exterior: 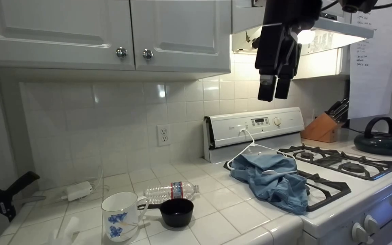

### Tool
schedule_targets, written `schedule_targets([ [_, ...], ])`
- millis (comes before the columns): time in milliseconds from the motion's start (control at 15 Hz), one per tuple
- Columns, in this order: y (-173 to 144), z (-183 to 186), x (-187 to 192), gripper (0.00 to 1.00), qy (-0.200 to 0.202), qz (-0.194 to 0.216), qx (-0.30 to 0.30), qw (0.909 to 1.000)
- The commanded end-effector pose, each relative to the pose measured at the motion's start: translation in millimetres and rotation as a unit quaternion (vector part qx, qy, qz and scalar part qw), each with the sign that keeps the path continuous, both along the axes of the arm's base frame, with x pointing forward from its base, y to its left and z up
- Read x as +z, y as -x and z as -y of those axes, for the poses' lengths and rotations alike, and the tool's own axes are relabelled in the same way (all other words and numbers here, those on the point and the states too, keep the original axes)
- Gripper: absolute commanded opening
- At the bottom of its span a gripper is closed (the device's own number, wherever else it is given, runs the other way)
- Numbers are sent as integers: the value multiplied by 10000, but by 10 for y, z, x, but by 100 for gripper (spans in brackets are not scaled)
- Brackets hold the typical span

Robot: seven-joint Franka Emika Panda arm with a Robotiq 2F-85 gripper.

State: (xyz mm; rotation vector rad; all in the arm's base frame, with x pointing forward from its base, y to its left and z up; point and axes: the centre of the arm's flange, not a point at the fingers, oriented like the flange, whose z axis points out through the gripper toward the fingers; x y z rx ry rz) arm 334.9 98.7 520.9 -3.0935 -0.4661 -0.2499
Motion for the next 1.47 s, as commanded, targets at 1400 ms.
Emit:
schedule_targets([
  [1400,-1457,-1706,-1449,100,-1535,350,1389,9777],
])
